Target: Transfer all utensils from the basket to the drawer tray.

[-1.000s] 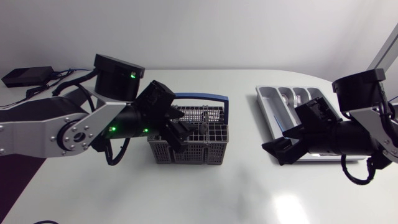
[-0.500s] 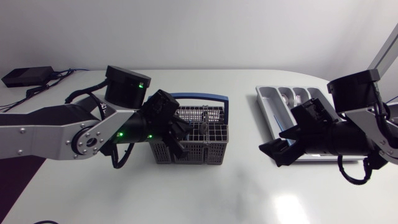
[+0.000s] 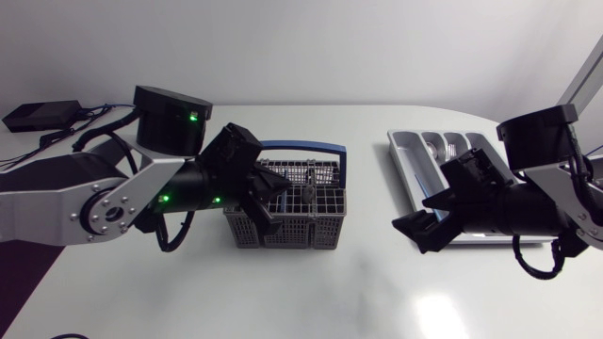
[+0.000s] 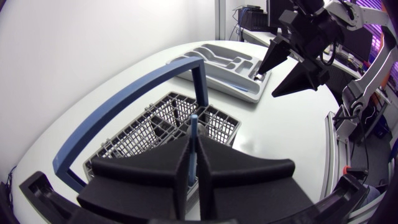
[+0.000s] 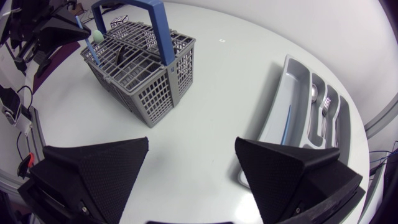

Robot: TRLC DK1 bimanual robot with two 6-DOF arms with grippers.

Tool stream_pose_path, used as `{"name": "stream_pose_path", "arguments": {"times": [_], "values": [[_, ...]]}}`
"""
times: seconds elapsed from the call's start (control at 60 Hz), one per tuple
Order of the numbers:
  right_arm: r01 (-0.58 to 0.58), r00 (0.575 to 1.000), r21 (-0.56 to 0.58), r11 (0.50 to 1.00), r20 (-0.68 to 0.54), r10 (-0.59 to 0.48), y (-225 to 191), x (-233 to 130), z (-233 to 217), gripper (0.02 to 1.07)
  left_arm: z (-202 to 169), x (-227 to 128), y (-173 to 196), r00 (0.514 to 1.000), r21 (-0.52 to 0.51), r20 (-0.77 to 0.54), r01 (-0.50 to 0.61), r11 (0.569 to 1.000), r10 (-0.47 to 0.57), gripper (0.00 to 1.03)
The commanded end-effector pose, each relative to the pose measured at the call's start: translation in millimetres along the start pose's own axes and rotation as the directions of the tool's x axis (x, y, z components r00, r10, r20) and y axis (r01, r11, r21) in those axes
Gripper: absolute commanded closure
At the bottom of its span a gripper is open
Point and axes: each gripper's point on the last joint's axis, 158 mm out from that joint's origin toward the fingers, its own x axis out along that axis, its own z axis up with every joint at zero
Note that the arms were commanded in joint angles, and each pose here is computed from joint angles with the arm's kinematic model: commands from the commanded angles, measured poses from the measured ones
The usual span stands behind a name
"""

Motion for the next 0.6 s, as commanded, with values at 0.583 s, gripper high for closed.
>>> {"name": "stream_pose_path", "arguments": {"times": [0.583], "values": [[-0.012,0.994,-0.113,0.993,0.106,0.024,22,-34,32,0.07,133,-98,-1,0.972,-0.057,0.234,0.024,0.998,-0.010,1.00]]}}
